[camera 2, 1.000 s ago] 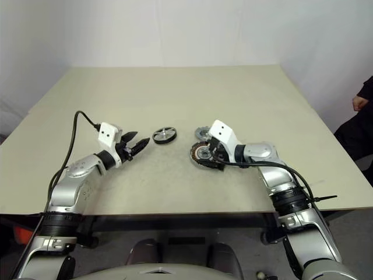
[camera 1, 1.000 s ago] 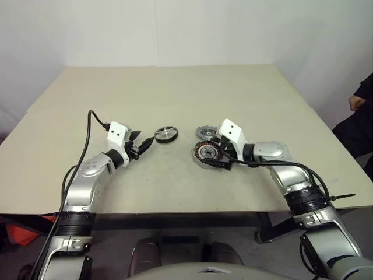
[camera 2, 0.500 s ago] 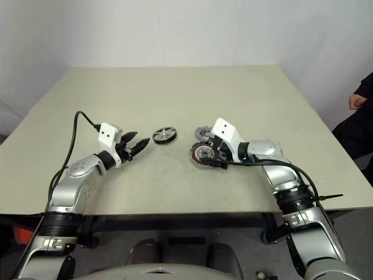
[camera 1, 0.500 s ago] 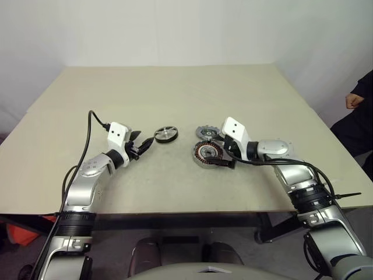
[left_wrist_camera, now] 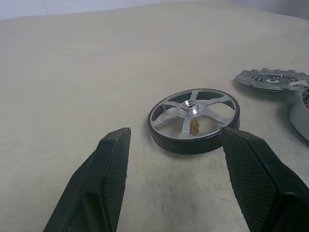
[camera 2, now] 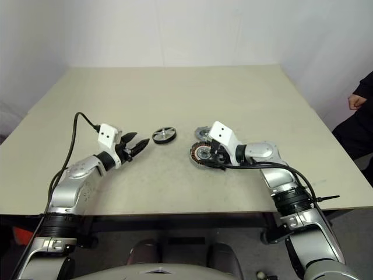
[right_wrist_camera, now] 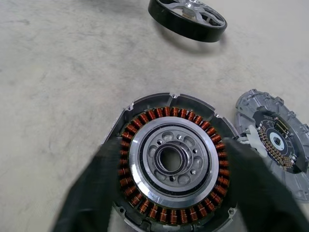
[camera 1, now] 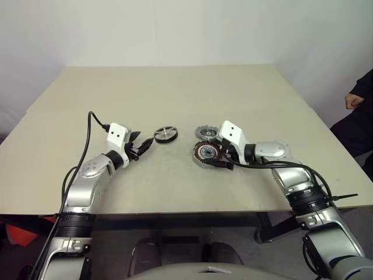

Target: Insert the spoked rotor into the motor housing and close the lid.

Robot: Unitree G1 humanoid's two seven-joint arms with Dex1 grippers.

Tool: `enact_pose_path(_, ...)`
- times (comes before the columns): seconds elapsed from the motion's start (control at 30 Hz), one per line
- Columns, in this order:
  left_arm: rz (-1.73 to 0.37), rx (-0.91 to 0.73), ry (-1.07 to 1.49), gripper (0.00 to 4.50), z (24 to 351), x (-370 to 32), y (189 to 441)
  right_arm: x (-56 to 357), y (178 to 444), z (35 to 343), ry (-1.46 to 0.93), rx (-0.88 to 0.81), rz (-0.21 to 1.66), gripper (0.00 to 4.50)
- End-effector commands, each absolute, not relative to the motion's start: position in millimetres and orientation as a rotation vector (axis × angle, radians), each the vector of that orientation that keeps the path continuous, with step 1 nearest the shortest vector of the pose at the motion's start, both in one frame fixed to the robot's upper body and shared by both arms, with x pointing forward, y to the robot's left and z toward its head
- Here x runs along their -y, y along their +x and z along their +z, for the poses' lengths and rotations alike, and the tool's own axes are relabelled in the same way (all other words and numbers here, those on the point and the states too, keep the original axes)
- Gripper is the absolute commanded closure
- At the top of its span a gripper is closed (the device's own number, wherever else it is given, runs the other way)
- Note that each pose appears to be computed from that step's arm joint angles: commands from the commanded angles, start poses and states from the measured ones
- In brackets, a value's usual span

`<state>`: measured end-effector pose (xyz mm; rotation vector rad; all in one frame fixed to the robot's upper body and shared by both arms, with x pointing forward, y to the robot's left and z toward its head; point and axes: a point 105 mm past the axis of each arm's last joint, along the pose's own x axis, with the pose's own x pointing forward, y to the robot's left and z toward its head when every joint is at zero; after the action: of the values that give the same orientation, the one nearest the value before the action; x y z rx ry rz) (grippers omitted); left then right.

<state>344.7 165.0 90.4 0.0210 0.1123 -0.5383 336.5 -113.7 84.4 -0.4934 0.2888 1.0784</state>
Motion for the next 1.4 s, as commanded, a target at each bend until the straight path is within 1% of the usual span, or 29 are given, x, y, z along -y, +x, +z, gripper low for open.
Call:
enact_pose_path(0.03, -0.536, -0.071, 0.044, 1.37, 100.9, -165.7, 346.6, 110.2, 342.3, 101.5, -0.517, -0.231, 1.063, 1.62)
enact_pose_path(0.43, -0.537, -0.075, 0.048, 1.37, 100.6, -166.1, 346.7, 111.4, 343.8, 104.2, -0.516, -0.219, 1.057, 1.62)
enact_pose_path(0.5, -0.537, -0.075, 0.048, 1.37, 100.6, -165.9, 346.9, 110.5, 342.8, 106.6, -0.499, -0.206, 1.064, 1.99)
enact_pose_path(0.53, -0.538, -0.075, 0.048, 1.37, 100.6, -165.9, 347.0, 110.3, 342.5, 107.3, -0.494, -0.202, 1.067, 2.25)
enact_pose_path(0.73, -0.536, -0.075, 0.049, 1.37, 100.9, -165.9, 347.3, 112.6, 345.3, 104.0, -0.513, -0.225, 1.041, 4.39)
enact_pose_path(1.03, -0.533, -0.077, 0.048, 1.37, 100.5, -166.2, 347.1, 119.1, 342.1, 97.7, -0.566, -0.258, 1.053, 4.39)
enact_pose_path(1.4, -0.529, -0.081, 0.046, 1.37, 98.6, -166.7, 346.7, 117.3, 338.8, 90.0, -0.566, -0.278, 1.069, 4.39)
